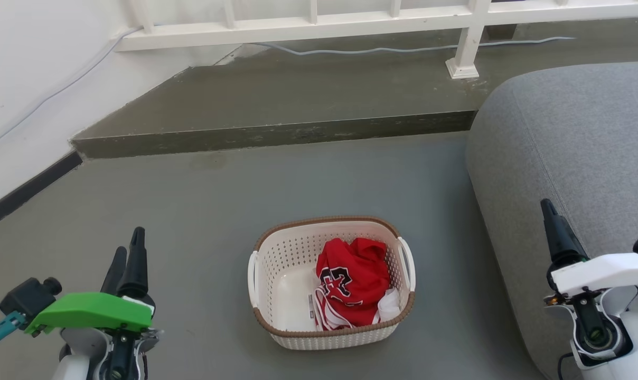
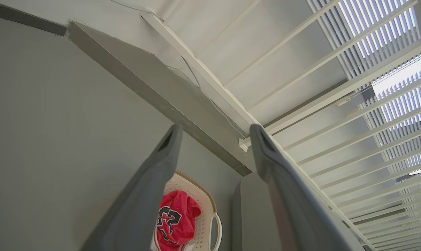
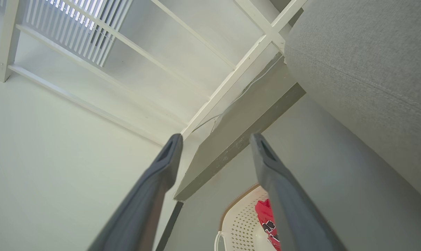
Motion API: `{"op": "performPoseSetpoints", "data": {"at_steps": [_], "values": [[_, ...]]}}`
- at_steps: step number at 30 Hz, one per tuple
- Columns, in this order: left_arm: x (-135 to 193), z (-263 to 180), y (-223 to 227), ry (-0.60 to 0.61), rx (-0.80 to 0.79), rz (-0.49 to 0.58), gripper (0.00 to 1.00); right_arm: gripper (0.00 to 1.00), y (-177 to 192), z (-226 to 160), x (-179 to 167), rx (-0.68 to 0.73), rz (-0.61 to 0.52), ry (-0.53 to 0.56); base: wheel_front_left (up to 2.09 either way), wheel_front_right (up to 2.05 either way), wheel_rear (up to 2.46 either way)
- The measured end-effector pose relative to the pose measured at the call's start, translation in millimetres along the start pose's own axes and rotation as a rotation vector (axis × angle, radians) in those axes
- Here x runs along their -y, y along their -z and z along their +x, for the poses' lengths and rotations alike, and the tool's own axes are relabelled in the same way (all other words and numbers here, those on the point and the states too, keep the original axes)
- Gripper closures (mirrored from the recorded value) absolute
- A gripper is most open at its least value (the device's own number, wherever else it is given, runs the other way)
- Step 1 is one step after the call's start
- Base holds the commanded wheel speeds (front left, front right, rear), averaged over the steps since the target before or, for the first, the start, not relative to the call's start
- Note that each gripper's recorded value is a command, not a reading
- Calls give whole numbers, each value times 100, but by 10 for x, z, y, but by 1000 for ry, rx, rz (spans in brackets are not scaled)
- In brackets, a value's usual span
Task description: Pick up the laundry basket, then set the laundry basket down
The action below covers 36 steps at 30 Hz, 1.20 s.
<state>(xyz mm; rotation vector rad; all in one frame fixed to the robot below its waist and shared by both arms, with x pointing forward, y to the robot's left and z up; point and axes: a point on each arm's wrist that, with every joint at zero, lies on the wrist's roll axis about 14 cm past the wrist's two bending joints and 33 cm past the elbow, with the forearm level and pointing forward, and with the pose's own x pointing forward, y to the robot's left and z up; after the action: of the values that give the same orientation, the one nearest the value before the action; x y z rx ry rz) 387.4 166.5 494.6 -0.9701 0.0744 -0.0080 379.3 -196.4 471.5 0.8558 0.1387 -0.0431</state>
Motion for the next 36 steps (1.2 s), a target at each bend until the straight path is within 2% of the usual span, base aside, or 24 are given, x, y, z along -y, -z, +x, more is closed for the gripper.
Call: {"op": "performPoseSetpoints", "data": {"at_steps": [12, 36], "values": [[77, 8, 81, 17, -11, 183, 0, 0, 33, 50, -145, -8, -227, -44, 0, 0, 0], [174, -8, 237, 60, -13, 489, 0, 0, 175, 31, -204, -12, -519, -83, 0, 0, 0]]}}
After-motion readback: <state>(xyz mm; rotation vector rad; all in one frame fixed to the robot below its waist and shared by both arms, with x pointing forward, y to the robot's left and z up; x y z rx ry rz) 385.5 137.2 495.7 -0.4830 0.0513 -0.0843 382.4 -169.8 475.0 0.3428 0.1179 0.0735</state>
